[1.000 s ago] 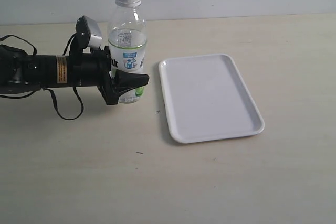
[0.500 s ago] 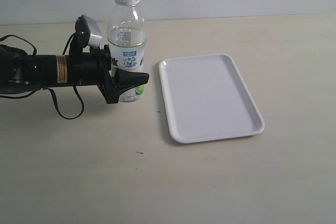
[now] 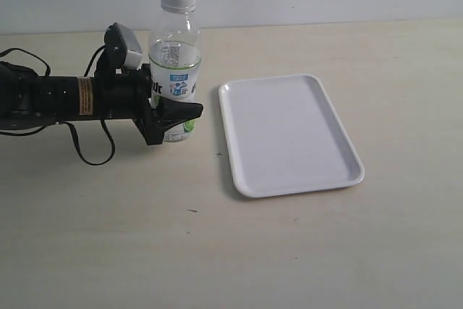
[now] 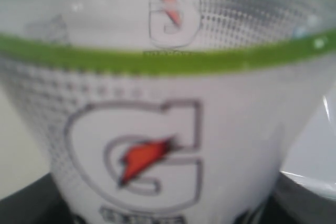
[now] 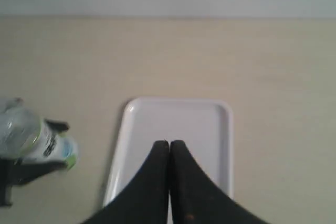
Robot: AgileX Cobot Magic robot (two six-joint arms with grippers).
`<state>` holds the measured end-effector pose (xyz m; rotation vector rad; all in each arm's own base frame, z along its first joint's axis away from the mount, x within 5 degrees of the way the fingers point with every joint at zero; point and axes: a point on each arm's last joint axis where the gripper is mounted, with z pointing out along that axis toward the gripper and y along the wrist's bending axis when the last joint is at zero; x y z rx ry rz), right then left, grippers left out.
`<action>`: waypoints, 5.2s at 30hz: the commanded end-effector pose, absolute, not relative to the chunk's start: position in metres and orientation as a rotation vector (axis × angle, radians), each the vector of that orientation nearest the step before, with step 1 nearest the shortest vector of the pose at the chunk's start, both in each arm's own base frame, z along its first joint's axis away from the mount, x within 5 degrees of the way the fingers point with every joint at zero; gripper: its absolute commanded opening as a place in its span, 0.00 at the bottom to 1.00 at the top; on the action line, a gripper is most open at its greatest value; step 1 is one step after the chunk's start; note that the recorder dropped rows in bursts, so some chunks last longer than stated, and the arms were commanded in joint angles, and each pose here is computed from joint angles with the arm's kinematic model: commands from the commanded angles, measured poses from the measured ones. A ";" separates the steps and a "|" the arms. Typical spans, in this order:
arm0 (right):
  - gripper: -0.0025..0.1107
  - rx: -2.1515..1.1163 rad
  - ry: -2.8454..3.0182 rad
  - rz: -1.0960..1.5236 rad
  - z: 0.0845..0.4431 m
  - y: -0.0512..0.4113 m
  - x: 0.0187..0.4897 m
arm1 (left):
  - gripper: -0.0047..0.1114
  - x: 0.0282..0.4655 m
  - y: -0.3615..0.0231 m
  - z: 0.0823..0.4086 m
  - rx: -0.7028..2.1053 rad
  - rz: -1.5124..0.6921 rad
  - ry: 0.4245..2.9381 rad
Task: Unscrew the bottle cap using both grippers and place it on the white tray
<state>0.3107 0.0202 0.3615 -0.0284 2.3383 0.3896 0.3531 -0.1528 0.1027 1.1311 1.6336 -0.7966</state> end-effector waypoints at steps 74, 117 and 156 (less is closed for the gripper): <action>0.59 -0.759 2.538 0.808 0.311 0.172 0.411 | 0.04 0.349 -0.162 0.099 1.268 -0.704 1.623; 0.37 -0.894 2.583 0.660 0.292 0.189 0.408 | 0.04 0.348 -0.162 0.097 1.294 -0.699 1.623; 0.43 -0.891 2.543 0.627 0.303 0.187 0.409 | 0.04 0.348 -0.162 0.097 1.293 -0.700 1.625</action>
